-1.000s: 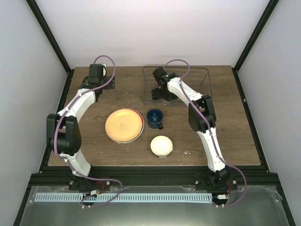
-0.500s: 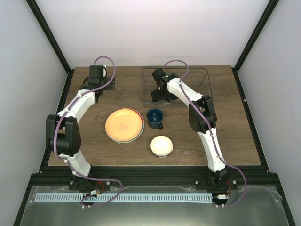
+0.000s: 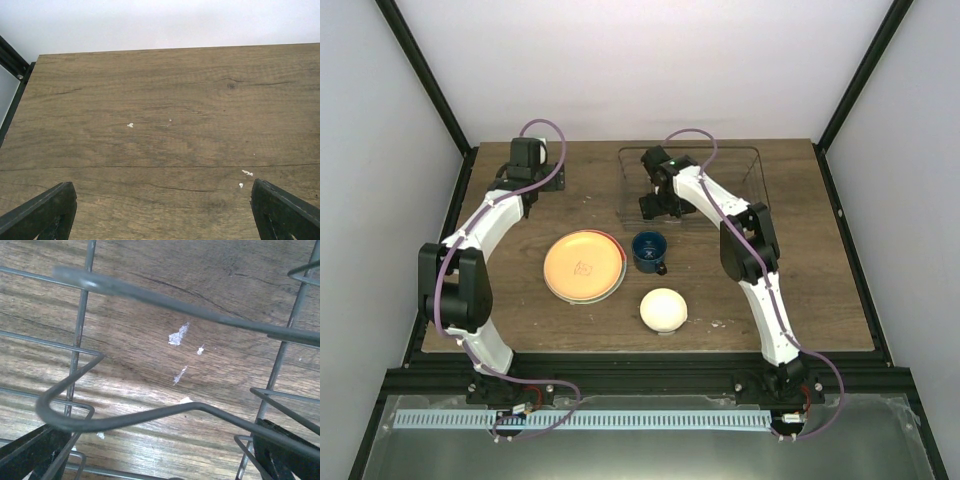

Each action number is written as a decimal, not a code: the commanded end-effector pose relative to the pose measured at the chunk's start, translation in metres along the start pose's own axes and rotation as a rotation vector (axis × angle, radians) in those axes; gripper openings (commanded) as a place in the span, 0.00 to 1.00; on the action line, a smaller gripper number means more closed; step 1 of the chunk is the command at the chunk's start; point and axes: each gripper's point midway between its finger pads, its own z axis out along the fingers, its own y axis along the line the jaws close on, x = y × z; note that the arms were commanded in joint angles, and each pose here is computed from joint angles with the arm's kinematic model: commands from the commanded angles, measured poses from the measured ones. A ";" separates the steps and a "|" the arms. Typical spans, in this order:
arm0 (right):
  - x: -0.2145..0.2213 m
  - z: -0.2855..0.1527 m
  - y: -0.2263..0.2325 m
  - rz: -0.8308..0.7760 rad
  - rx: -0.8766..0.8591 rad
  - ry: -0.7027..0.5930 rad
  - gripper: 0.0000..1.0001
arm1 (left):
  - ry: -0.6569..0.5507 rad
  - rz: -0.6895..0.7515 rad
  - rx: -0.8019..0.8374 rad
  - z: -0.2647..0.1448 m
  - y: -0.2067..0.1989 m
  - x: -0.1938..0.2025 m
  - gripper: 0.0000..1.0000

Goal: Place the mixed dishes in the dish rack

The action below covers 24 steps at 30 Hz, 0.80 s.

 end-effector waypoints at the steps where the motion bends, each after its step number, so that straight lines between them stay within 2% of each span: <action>1: -0.006 -0.023 0.020 -0.043 -0.044 -0.032 1.00 | -0.022 0.000 -0.001 -0.005 -0.001 -0.007 0.96; 14: -0.034 -0.062 0.020 -0.017 -0.058 -0.151 1.00 | -0.025 0.006 -0.011 -0.005 0.001 -0.007 0.97; 24: -0.035 -0.083 0.013 -0.029 -0.032 -0.175 1.00 | -0.032 -0.003 0.017 -0.008 -0.003 -0.011 0.97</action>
